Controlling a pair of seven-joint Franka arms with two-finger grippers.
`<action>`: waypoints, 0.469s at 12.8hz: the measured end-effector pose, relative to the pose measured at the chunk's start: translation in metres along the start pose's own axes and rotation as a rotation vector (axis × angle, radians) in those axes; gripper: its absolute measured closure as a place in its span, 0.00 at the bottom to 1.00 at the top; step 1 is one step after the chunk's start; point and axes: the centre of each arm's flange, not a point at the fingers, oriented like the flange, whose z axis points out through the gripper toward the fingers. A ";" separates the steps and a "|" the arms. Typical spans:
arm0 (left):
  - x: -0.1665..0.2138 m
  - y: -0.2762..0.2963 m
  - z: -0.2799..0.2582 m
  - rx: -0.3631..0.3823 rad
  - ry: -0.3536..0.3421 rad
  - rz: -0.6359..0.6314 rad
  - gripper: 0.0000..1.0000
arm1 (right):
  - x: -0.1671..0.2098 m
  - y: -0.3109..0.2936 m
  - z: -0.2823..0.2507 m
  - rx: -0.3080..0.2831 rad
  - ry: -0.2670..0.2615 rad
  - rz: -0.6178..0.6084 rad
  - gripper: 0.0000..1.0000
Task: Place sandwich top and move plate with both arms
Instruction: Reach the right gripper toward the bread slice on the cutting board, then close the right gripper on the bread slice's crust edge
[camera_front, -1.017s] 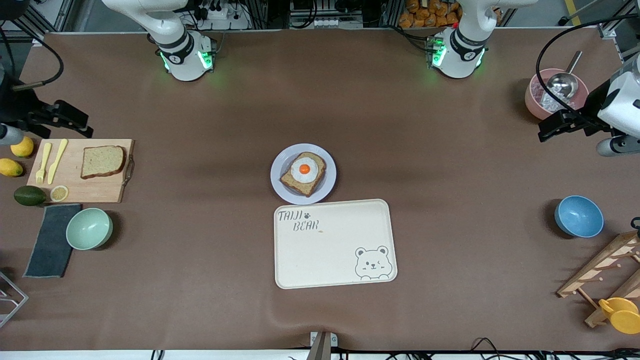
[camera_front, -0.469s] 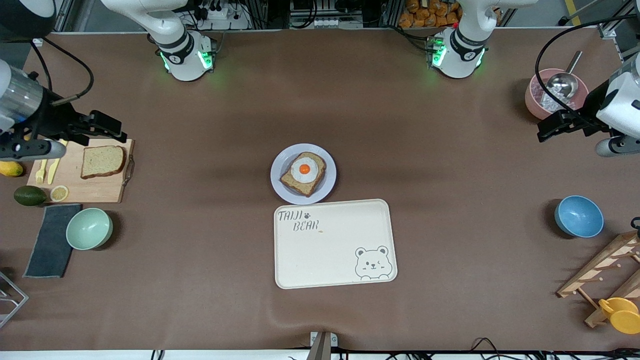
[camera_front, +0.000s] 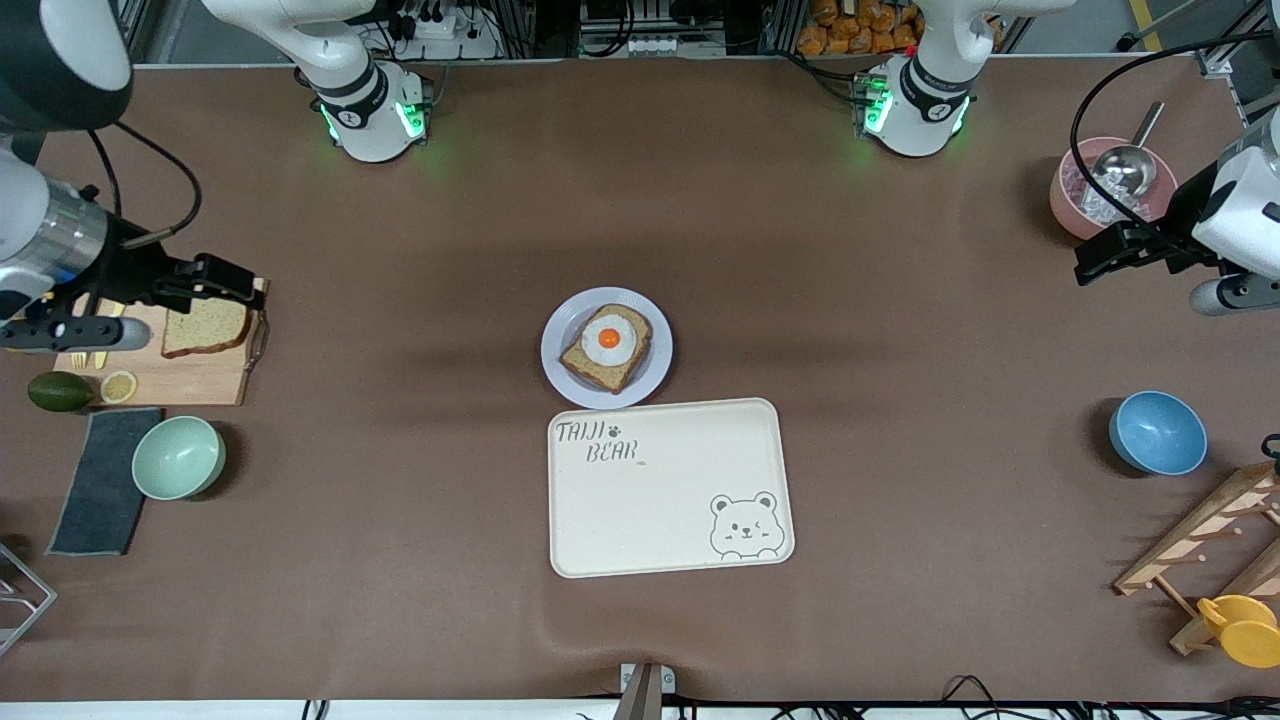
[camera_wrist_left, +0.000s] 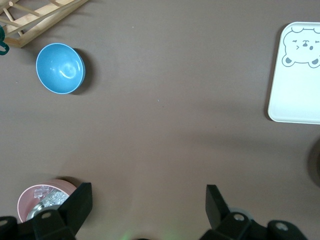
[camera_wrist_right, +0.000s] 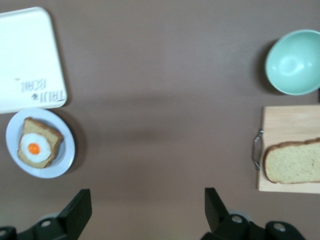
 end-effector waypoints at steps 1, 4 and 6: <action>0.000 0.000 0.000 0.000 -0.001 -0.001 0.00 | 0.004 0.023 0.005 0.002 -0.010 0.022 0.03; 0.002 -0.001 0.003 0.001 -0.004 -0.003 0.00 | 0.015 0.094 0.027 0.016 -0.036 0.029 0.02; 0.002 -0.002 0.003 0.001 -0.006 -0.004 0.00 | 0.018 0.142 0.036 0.026 -0.033 0.053 0.11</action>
